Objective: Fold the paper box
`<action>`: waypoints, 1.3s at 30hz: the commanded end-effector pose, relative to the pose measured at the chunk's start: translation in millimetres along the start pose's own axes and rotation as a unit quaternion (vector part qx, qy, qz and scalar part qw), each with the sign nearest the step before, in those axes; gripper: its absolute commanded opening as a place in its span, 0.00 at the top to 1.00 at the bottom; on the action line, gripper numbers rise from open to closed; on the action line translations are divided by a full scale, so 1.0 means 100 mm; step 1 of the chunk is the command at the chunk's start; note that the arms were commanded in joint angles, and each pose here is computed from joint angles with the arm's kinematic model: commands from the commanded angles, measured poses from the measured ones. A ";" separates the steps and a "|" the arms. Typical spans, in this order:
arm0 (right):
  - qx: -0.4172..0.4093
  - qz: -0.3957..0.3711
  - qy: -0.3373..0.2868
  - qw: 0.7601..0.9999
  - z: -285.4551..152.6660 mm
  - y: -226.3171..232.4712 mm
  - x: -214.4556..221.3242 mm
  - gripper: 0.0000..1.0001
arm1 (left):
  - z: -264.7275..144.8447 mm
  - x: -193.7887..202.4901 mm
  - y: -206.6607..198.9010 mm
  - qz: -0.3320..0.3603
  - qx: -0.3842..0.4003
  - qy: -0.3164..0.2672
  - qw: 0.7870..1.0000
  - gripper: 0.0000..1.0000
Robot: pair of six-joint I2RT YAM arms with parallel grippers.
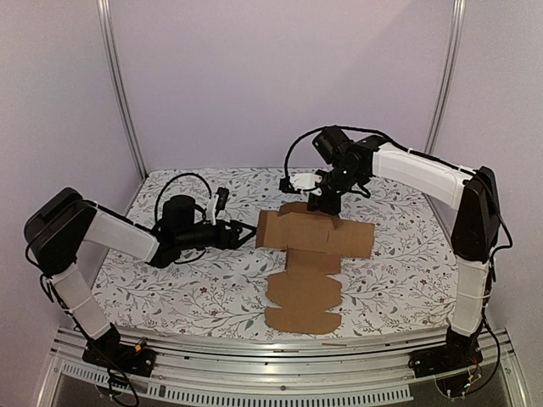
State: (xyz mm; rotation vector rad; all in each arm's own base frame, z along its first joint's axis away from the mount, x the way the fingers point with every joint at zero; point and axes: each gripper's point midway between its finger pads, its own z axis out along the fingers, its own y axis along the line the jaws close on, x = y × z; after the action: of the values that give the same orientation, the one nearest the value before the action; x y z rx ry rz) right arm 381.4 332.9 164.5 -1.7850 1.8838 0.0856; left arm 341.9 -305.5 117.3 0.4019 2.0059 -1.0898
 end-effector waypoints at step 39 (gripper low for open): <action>0.167 -0.065 0.009 0.984 0.12 -0.22 -0.04 1.00 | 0.00 -0.05 -0.19 0.013 0.080 -0.064 0.995 0.22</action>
State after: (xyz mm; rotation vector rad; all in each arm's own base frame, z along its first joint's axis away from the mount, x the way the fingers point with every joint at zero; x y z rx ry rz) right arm 376.7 319.3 109.9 -1.7542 1.9538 -0.0471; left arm 318.2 -336.9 104.3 0.4729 1.9067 -1.2874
